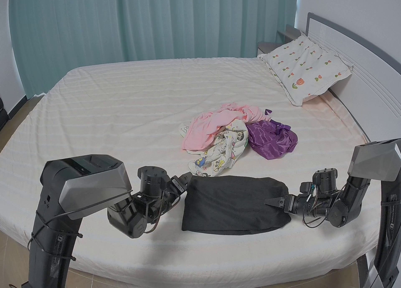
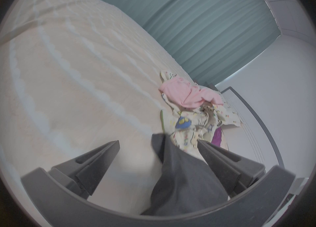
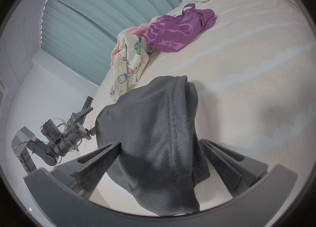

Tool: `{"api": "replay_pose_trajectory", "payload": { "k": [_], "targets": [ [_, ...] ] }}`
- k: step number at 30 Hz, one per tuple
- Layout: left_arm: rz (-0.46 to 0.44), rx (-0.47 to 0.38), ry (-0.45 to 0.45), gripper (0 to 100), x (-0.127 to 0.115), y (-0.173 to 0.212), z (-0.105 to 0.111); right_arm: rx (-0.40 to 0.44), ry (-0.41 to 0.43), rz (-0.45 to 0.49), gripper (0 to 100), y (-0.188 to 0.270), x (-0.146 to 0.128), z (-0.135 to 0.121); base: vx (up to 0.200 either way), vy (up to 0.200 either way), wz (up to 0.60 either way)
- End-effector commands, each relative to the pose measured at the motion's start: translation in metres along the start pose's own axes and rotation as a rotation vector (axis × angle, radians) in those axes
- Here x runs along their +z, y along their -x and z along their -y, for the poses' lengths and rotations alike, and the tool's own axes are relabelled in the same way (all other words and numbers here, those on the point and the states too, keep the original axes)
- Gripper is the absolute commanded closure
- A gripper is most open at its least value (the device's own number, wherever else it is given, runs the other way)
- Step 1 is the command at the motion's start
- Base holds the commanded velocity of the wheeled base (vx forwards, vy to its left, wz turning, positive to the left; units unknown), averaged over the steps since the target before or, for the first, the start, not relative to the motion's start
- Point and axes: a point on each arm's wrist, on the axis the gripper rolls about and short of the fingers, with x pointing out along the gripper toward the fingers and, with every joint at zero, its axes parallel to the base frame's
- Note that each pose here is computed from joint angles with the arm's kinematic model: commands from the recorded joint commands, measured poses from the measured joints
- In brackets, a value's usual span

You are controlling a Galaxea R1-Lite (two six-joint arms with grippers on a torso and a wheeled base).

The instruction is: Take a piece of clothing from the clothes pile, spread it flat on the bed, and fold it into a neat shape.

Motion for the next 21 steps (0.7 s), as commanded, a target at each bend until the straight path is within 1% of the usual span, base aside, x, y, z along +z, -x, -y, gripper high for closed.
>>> {"api": "replay_pose_trajectory", "payload": {
  "k": [1,3,4,5,9,13,19,21],
  "targets": [
    [-0.141,-0.117,-0.017,0,-0.002,0.057,-0.008,-0.016,0.003,-0.011,0,0.005,-0.003,0.008,0.000,0.000,0.00],
    [-0.206,-0.163,-0.020,0,-0.007,0.068,-0.011,-0.016,0.001,-0.007,0,0.006,-0.002,0.010,0.000,0.000,0.00],
    [-0.210,-0.170,-0.019,0,-0.008,0.069,-0.012,-0.016,0.002,-0.006,0,0.006,-0.002,0.010,0.000,0.000,0.00],
    [-0.230,-0.203,-0.018,0,-0.008,0.075,-0.012,-0.016,0.002,-0.006,0,0.006,-0.002,0.010,0.000,0.000,0.00],
    [-0.252,-0.218,-0.025,0,-0.012,0.087,-0.014,-0.009,0.002,-0.008,0,0.006,-0.001,0.009,0.000,0.000,0.00],
    [-0.263,-0.220,-0.030,0,-0.016,0.088,-0.013,-0.005,0.008,-0.010,0,0.006,-0.002,0.007,0.000,0.000,0.00],
    [-0.284,-0.226,-0.042,0,-0.023,0.085,-0.009,0.001,0.016,0.004,0,0.006,-0.002,0.007,-0.200,0.000,0.00],
    [-0.292,-0.223,-0.069,0,-0.026,0.082,-0.009,0.003,0.017,0.002,0,0.006,-0.002,0.006,-0.200,0.000,0.00]
  ]
}}
